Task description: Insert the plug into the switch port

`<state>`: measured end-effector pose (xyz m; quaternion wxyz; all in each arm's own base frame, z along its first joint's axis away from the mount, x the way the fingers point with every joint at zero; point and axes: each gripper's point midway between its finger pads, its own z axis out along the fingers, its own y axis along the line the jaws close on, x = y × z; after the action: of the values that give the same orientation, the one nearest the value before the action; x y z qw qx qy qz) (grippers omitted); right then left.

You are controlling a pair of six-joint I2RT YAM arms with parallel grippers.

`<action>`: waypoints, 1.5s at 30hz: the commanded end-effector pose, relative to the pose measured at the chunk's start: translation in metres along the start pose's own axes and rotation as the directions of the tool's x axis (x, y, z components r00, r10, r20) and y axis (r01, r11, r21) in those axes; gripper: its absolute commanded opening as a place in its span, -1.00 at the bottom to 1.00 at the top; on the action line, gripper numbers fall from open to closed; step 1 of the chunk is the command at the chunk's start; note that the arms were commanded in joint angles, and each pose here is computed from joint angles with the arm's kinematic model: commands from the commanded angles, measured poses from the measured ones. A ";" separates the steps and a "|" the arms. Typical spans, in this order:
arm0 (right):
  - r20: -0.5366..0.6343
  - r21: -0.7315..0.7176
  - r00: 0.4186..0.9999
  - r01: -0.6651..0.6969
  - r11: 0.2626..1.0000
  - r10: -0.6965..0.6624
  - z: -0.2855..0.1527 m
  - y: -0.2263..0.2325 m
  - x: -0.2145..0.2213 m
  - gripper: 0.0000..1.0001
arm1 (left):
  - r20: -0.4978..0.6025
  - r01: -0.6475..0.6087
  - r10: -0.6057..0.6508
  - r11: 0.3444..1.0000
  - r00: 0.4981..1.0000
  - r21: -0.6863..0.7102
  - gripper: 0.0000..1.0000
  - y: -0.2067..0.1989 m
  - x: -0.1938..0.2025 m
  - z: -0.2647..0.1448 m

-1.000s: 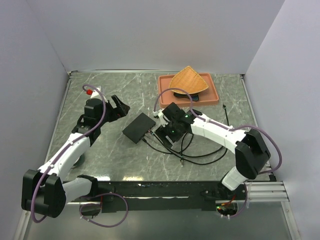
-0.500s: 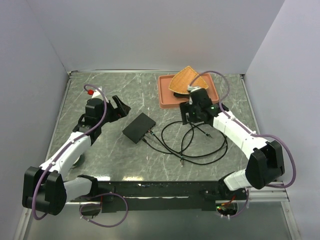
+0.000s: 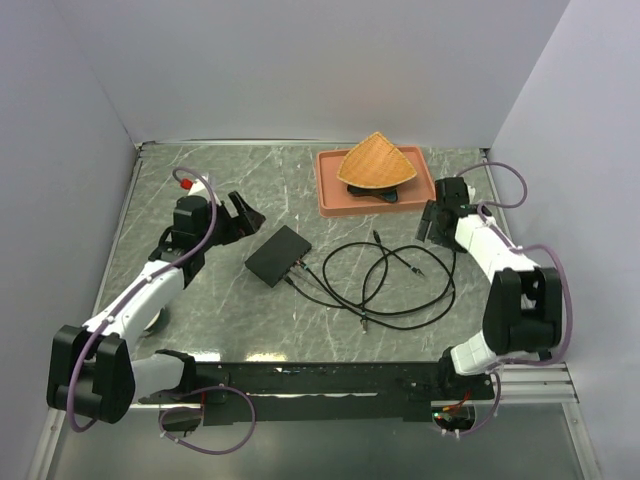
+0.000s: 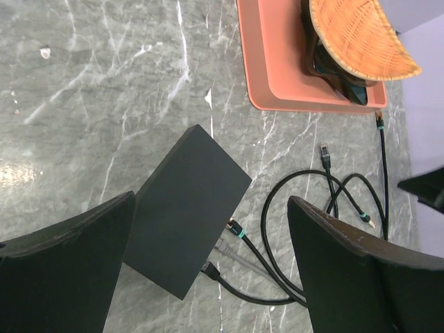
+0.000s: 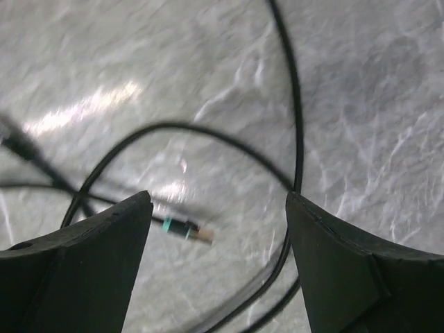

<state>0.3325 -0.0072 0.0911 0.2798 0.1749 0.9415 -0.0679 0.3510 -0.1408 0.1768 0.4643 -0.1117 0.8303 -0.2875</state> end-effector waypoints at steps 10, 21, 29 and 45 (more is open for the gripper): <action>0.004 0.060 0.985 -0.174 0.983 0.174 0.056 -0.023 -0.069 0.64 | 0.002 -0.029 0.029 0.994 1.000 0.101 0.93 -0.022 -0.011 0.004; -0.043 0.009 0.974 -0.223 0.975 0.224 0.073 -0.025 -0.068 0.45 | 0.020 -0.044 0.042 0.994 0.999 0.096 0.92 -0.020 -0.015 -0.002; -0.058 0.064 0.974 -0.217 0.974 0.221 0.092 -0.027 -0.088 0.47 | 0.022 -0.037 0.035 0.993 0.999 0.114 0.93 -0.023 -0.015 -0.004; -0.203 0.080 0.955 -0.205 0.976 0.217 0.139 -0.029 -0.090 0.07 | 0.017 -0.051 0.050 0.995 0.999 0.087 0.93 -0.016 -0.015 -0.004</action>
<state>0.4525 -0.0850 0.0196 0.1860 0.2836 0.9391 -0.0549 0.3496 -0.1462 0.1738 0.4536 -0.0870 0.8330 -0.3048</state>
